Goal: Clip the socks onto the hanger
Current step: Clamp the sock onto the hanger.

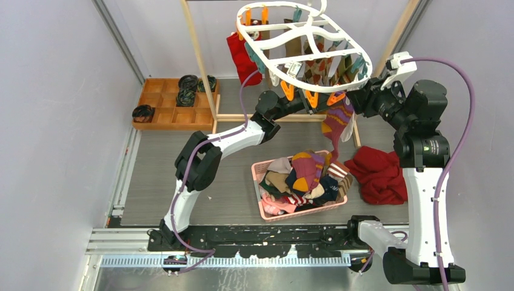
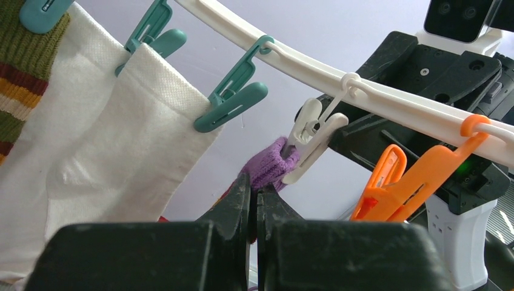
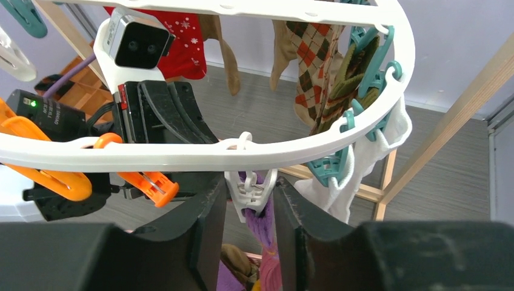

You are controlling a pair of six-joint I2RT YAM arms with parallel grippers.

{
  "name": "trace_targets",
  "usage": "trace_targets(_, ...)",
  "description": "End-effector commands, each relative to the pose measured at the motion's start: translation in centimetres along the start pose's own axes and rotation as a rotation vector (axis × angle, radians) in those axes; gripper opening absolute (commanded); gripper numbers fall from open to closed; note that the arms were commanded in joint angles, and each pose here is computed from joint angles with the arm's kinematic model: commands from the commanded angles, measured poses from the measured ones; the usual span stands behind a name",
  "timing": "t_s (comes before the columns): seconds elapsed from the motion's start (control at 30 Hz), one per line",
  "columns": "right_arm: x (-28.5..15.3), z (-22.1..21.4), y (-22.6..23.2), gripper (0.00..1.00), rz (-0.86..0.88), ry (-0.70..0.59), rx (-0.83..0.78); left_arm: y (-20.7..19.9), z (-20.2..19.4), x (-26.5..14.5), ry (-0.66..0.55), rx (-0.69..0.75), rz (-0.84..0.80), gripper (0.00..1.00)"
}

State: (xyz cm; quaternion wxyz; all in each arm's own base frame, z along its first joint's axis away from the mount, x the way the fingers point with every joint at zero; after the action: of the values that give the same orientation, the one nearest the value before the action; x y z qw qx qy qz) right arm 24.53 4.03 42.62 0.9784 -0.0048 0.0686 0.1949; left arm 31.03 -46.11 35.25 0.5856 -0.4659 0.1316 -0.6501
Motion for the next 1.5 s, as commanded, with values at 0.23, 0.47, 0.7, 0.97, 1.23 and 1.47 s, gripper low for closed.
trace_targets(0.23, -1.6, 2.0, 0.7, 0.59, -0.001, -0.058, -0.033, -2.2, 1.7, 0.6, -0.039, 0.043, -0.084, 0.0)
trace_targets(0.47, -3.4, 2.0, 1.2, 0.85, -0.008, -0.054, -0.071, -1.7, 1.7, 0.2, -0.057, 0.032, -0.057, 0.14)
trace_targets(0.7, -5.2, 0.1, 1.6, 0.97, 0.01, -0.012, -0.082, -1.2, 1.7, -1.5, -0.091, 0.045, -0.004, 0.39)
trace_targets(0.97, -7.1, -3.4, 2.6, 1.0, 0.052, 0.072, -0.078, 0.0, 1.4, -6.1, -0.131, 0.07, 0.134, 0.55)
trace_targets(1.23, -8.0, -6.6, 3.7, 1.0, 0.121, 0.141, -0.082, -0.2, 0.0, -11.1, -0.088, 0.176, 0.298, 0.61)
trace_targets(1.47, -7.8, -10.0, 3.7, 1.0, 0.138, 0.197, -0.058, -1.9, -3.7, -18.1, 0.044, 0.268, 0.541, 0.66)
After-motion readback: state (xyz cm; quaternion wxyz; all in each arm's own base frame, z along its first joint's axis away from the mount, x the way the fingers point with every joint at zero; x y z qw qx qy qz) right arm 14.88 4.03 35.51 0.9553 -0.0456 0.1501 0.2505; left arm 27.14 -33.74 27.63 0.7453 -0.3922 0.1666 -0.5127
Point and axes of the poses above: each gripper's point midway between its finger pads, its own x axis out along the fingers, its own y axis along the line the jaws close on, z = x × y, the point moved 6 cm from there along -x, back along the fingers, and after that the axes turned 5 degrees about -x, right-handed, at the moved point
